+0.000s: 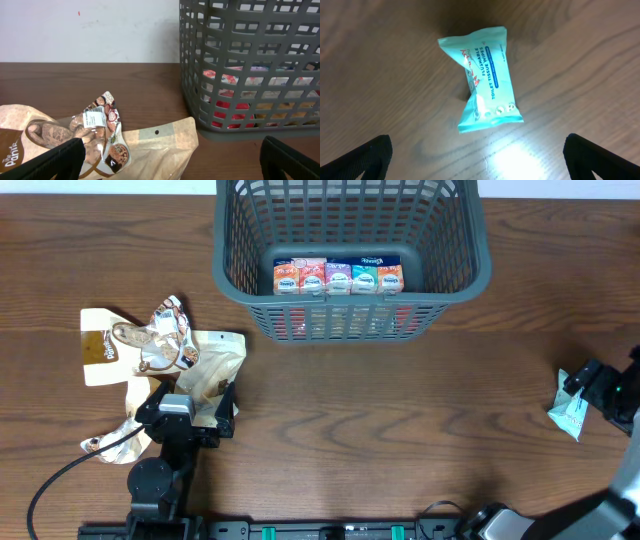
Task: Pack container
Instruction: 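Move the right gripper to the light-blue wipes packet and grasp it, then carry the wipes packet with the right gripper and release it into the basket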
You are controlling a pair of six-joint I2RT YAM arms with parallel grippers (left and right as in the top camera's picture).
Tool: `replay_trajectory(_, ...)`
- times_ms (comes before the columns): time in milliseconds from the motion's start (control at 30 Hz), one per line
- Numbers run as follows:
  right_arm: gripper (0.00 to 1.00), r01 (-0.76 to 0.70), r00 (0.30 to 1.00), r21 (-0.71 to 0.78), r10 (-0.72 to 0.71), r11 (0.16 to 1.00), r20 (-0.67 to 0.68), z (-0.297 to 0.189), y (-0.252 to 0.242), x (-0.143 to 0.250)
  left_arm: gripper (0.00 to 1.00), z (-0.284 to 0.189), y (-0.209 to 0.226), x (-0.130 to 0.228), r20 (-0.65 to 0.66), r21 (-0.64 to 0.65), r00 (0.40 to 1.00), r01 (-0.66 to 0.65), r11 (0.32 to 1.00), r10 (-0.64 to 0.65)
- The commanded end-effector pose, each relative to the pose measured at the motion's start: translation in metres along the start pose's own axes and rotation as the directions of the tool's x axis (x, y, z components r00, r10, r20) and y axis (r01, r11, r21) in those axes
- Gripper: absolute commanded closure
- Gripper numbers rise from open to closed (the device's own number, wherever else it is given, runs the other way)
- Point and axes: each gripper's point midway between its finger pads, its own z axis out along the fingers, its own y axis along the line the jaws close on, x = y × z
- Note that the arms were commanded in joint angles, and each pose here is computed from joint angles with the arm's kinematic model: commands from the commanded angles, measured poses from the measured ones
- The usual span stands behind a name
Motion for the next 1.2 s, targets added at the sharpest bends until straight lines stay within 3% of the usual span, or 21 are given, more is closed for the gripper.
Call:
replay_trajectory(0,0.01,-0.02,0.998,0.004,0.02,1.0,-0.066,0.026,-0.005,0.004,0.01,0.001,-0.003,0.015,-0.048,0.019,0.999,0.009,1.0,-0.008)
replay_trajectory(367,0.03,-0.024,0.994,0.003,0.024,1.0,-0.11,0.091,-0.009,-0.007,0.02,0.001,-0.003,0.015,-0.047,0.019,0.999,0.009,1.0,-0.008)
replay_trajectory(667,0.07,-0.029,0.979,-0.001,0.028,1.0,-0.204,0.134,-0.011,0.009,0.02,0.001,-0.003,0.015,-0.047,0.02,0.999,0.009,1.0,-0.008)
replay_trajectory(700,0.11,-0.03,0.978,-0.001,0.029,1.0,-0.208,0.136,-0.011,0.01,0.01,0.001,-0.003,0.015,-0.047,0.02,0.999,0.009,1.0,-0.008)
replay_trajectory(767,0.28,-0.03,0.976,-0.001,0.029,1.0,-0.214,0.14,-0.011,0.012,0.01,0.001,-0.003,0.015,-0.047,0.019,0.999,0.01,1.0,-0.009)
replay_trajectory(833,0.67,-0.03,0.977,-0.001,0.029,1.0,-0.212,0.141,-0.011,0.011,0.01,0.001,-0.003,0.015,-0.047,0.019,0.999,0.01,1.0,-0.009)
replay_trajectory(967,0.99,-0.032,0.979,-0.02,0.028,0.999,-0.204,0.141,-0.007,0.009,0.01,0.001,-0.003,0.015,-0.047,0.02,0.999,0.01,1.0,-0.009)
replay_trajectory(1167,0.99,0.0,0.995,-0.152,-0.016,0.988,-0.103,0.111,0.03,-0.032,0.01,0.001,-0.003,0.015,-0.047,0.02,0.999,0.009,1.0,-0.008)
